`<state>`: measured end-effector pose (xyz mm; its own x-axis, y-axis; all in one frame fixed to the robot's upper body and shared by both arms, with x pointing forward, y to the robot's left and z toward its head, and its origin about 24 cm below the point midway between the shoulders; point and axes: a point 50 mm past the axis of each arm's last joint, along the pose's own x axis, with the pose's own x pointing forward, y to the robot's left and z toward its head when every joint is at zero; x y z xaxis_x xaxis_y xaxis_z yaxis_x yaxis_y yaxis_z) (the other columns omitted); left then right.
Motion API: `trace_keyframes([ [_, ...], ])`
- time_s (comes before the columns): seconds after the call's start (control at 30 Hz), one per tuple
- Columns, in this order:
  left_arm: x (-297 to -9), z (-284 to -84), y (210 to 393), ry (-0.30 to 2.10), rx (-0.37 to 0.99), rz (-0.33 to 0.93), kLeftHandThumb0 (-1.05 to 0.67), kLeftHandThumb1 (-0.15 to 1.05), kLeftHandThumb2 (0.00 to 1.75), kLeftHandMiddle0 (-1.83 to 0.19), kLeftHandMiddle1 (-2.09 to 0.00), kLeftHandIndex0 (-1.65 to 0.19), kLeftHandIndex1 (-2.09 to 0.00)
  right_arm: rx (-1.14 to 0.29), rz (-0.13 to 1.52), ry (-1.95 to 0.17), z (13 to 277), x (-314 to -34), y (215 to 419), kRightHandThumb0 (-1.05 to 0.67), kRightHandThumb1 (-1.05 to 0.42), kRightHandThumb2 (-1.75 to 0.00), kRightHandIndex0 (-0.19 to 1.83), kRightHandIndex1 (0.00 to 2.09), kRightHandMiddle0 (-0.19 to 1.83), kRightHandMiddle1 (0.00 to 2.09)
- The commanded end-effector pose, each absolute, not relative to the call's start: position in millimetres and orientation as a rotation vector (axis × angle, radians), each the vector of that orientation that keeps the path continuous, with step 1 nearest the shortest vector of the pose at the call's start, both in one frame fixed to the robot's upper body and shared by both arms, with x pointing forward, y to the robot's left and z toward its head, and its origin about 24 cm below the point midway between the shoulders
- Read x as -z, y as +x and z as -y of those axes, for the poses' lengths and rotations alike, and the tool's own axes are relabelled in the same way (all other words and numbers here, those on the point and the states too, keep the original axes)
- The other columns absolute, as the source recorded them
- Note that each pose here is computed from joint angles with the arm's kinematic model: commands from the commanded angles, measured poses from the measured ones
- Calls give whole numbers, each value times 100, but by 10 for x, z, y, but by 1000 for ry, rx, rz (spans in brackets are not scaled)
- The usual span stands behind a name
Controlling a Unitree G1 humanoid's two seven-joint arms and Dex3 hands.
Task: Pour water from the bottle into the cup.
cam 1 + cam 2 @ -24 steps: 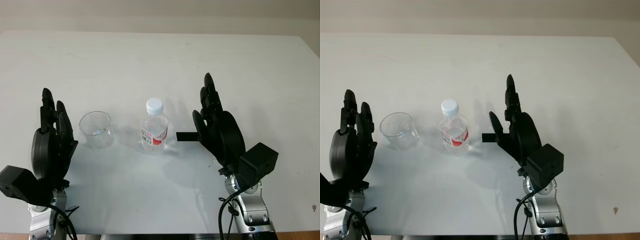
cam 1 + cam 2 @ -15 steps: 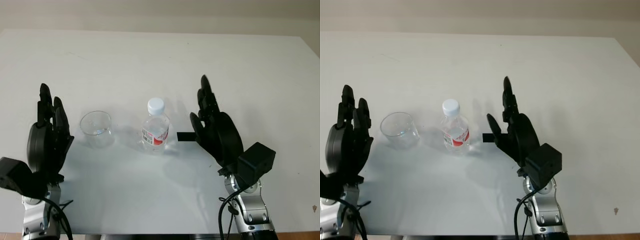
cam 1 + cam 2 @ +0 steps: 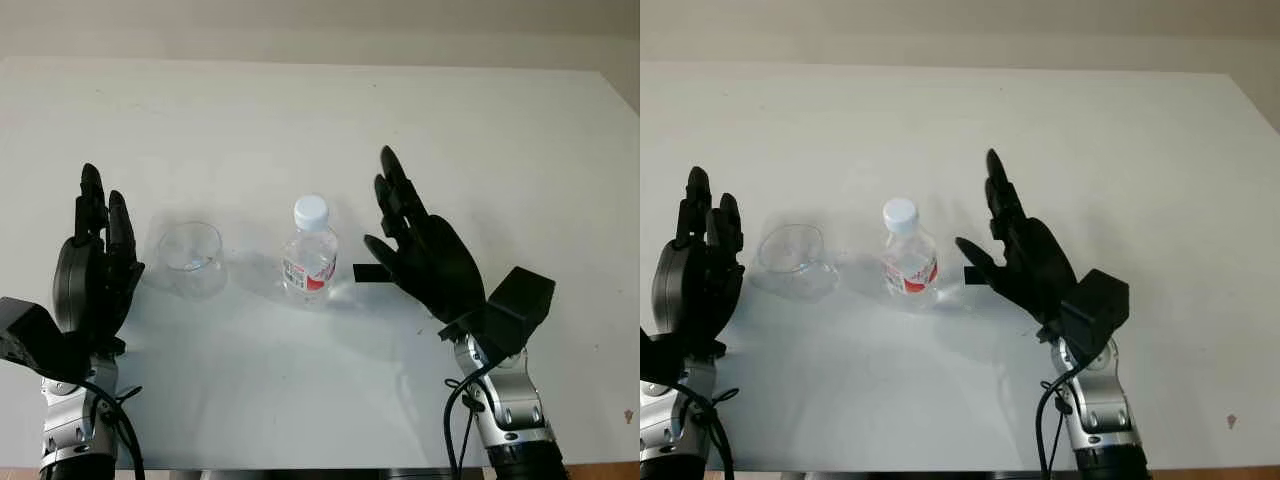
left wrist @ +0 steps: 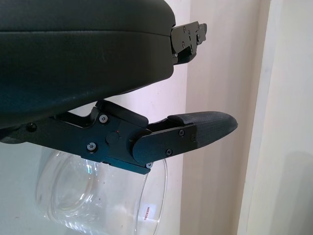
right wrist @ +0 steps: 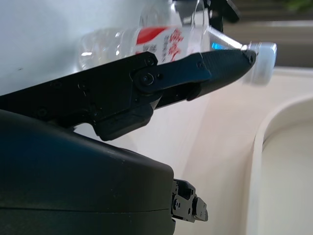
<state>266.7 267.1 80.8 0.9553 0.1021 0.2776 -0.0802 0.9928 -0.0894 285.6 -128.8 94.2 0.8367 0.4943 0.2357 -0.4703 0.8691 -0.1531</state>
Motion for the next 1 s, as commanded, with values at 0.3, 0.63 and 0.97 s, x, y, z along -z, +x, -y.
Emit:
trace_keyframes([
  [0.3, -840, -2657, 2683, -70, -85, 300, -69, 105, 61, 19, 0, 19, 0, -693, 262, -136, 1129, -890, 2892, -93, -99, -4, -19, 0, -19, 0],
  [0.63, -846, -2651, 2696, -69, -81, 302, -70, 105, 61, 19, 0, 19, 0, -781, 214, -116, 890, -756, 2927, -88, -97, -5, -19, 0, -19, 0],
  [0.97, -826, -2646, 2681, -80, -84, 302, -69, 105, 60, 19, 0, 19, 0, -822, 159, -50, 700, -618, 2920, -87, -99, -6, -19, 0, -19, 0],
])
